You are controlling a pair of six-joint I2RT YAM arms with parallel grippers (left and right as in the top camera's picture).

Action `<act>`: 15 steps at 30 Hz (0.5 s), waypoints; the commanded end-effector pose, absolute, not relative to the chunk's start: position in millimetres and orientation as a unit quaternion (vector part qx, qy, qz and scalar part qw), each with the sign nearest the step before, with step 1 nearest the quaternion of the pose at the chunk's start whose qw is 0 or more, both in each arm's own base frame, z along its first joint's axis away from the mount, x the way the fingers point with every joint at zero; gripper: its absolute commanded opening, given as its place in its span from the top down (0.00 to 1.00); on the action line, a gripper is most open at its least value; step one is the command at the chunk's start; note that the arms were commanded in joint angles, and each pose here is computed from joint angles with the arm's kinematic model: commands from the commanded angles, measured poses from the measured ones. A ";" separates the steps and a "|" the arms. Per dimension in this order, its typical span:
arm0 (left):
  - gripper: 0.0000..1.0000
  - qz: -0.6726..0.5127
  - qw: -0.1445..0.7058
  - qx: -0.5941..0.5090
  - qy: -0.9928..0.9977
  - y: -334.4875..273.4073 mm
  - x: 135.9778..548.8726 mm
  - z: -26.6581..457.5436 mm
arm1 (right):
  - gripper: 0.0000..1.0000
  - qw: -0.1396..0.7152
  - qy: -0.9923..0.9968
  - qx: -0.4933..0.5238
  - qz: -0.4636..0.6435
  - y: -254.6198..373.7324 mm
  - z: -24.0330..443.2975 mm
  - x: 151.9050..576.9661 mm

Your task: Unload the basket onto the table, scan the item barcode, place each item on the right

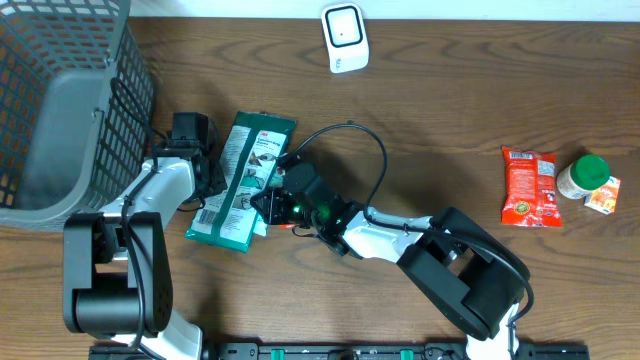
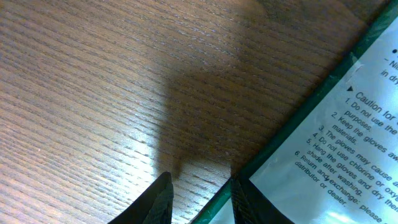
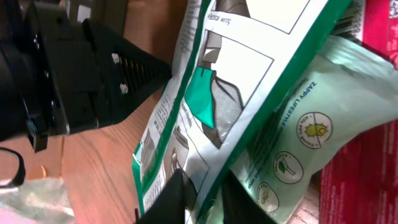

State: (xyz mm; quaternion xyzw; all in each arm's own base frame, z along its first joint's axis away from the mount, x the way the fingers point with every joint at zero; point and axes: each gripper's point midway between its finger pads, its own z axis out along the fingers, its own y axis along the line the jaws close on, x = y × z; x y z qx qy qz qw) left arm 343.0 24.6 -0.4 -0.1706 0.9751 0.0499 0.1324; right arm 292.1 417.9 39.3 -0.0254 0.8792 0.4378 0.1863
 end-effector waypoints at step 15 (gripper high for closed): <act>0.66 0.027 0.121 -0.167 0.978 16.9 340.5 -5.7 | 0.79 0.203 0.885 -0.049 0.415 417.7 17.5 293.0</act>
